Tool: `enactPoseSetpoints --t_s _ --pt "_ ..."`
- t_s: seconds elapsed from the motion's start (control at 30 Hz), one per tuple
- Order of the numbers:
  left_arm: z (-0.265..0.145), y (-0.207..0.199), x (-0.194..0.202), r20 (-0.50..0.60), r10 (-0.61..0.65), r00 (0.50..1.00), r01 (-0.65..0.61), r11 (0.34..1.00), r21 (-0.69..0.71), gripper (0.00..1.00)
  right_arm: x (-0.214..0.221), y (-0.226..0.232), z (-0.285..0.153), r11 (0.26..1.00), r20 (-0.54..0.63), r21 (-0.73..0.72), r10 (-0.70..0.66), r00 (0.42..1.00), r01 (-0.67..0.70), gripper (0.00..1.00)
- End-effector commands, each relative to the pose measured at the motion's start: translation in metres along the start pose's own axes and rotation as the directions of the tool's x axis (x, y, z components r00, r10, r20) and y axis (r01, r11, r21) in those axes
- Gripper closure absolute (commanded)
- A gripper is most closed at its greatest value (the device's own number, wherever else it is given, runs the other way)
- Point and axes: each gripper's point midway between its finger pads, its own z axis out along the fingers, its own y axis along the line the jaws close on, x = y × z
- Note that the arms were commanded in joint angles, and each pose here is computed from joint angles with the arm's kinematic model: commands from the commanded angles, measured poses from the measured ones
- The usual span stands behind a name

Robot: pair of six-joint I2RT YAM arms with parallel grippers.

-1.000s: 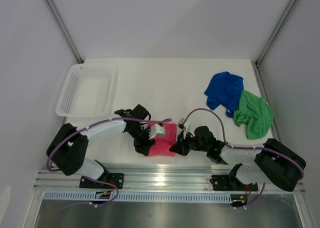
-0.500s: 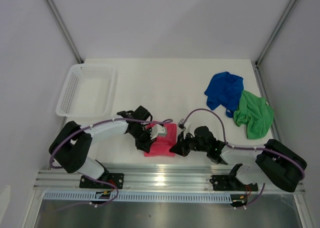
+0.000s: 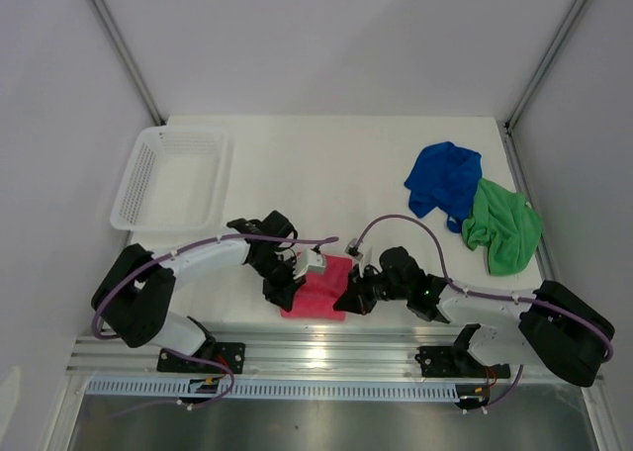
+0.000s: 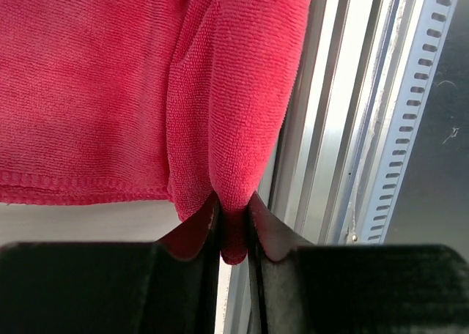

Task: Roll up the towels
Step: Roll the towel

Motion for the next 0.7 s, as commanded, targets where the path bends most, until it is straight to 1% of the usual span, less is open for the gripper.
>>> enactPoseSetpoints --t_s 0.0,0.17,0.3,0.4,0.5,0.57,0.6,0.63,0.67 --pt "-0.005 0.004 -0.011 0.032 -0.006 0.999 0.005 1.0 0.022 0.73 -0.01 -0.006 0.003 0.999 -0.009 -0.005 0.048 0.999 -0.048 1.0" --pt "-0.003 0.012 -0.014 0.039 -0.016 0.999 0.016 1.0 -0.008 0.65 -0.011 -0.016 0.008 0.997 -0.006 0.0 0.083 0.997 -0.083 1.0" --pt "-0.006 0.022 -0.023 0.062 -0.032 0.998 0.035 0.998 -0.05 0.62 -0.013 -0.027 0.008 0.994 0.01 0.022 0.108 0.994 -0.108 1.0" --pt "-0.005 0.021 -0.024 0.068 -0.039 0.997 0.042 0.998 -0.046 0.57 -0.012 -0.034 0.01 0.992 0.015 0.034 0.121 0.993 -0.122 1.0" --pt "-0.001 0.025 -0.02 0.056 -0.058 0.997 0.061 0.997 -0.048 0.57 -0.01 -0.041 0.012 0.99 0.008 0.041 0.138 0.99 -0.138 1.0" --pt "0.002 0.028 -0.019 0.051 -0.065 0.997 0.067 0.996 -0.051 0.65 -0.007 -0.048 0.015 0.987 0.001 0.052 0.151 0.988 -0.151 1.0" --pt "0.003 0.027 -0.02 0.053 -0.063 0.997 0.065 0.997 -0.048 0.71 -0.006 -0.049 0.016 0.987 -0.005 0.053 0.152 0.988 -0.151 1.0" --pt "0.003 0.028 -0.021 0.057 -0.06 0.997 0.063 0.997 -0.046 0.9 -0.007 -0.05 0.017 0.986 -0.007 0.057 0.157 0.988 -0.156 0.98" --pt "0.004 0.028 -0.02 0.054 -0.069 0.996 0.072 0.996 -0.044 0.99 -0.006 -0.051 0.017 0.985 -0.009 0.061 0.16 0.987 -0.159 0.96"
